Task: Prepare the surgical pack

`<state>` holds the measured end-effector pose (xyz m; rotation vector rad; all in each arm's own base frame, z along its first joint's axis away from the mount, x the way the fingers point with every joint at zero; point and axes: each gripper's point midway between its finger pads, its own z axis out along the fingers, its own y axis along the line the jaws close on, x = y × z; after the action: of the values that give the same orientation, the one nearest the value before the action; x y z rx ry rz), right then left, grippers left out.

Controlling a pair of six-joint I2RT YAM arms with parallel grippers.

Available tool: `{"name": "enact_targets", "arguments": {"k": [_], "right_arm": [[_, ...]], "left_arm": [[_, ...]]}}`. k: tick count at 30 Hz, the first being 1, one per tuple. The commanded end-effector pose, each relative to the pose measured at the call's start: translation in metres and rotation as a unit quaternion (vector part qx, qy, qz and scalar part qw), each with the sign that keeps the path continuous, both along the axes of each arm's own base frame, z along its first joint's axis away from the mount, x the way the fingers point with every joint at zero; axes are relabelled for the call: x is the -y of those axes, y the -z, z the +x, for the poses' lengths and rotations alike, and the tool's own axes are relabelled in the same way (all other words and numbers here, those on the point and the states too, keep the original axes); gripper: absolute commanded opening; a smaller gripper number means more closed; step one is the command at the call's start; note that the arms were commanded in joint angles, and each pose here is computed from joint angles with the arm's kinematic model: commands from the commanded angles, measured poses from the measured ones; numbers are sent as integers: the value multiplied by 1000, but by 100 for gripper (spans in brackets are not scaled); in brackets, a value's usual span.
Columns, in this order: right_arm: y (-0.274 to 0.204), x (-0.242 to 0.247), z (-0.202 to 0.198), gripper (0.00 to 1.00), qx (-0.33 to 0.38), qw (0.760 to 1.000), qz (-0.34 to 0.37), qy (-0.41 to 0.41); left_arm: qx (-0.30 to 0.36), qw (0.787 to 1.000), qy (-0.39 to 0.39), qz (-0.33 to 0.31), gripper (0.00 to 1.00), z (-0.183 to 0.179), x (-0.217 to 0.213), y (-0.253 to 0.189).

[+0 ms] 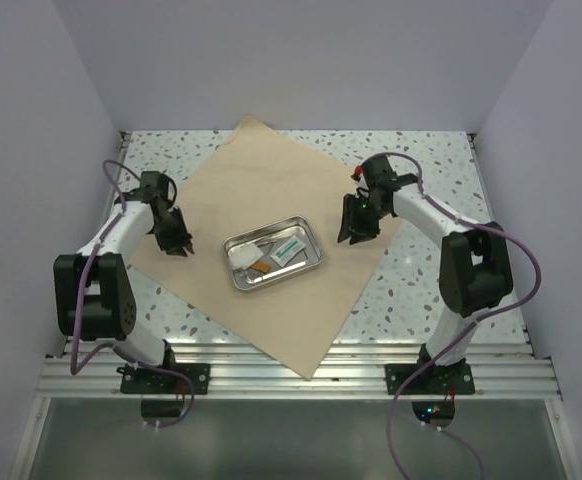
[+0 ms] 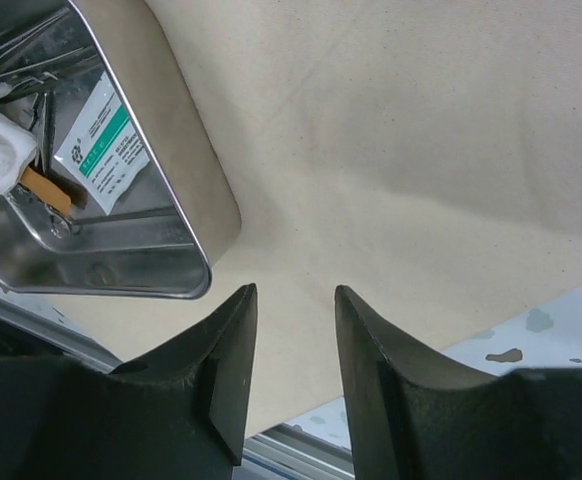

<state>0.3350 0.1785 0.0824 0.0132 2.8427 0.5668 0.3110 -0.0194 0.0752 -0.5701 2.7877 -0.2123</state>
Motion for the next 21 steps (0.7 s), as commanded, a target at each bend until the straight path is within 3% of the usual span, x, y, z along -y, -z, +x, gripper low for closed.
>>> {"name": "enact_targets", "arguments": {"k": [1, 9, 21], "right_arm": [[-22, -12, 6, 42, 38, 999, 9, -23], [-37, 8, -9, 61, 75, 996, -43, -30], [-48, -17, -45, 65, 80, 988, -48, -121]], "left_arm": [[26, 999, 13, -45, 25, -4, 33, -4], [29, 998, 23, -60, 26, -5, 52, -2], [25, 996, 53, -74, 26, 2, 66, 5]]}}
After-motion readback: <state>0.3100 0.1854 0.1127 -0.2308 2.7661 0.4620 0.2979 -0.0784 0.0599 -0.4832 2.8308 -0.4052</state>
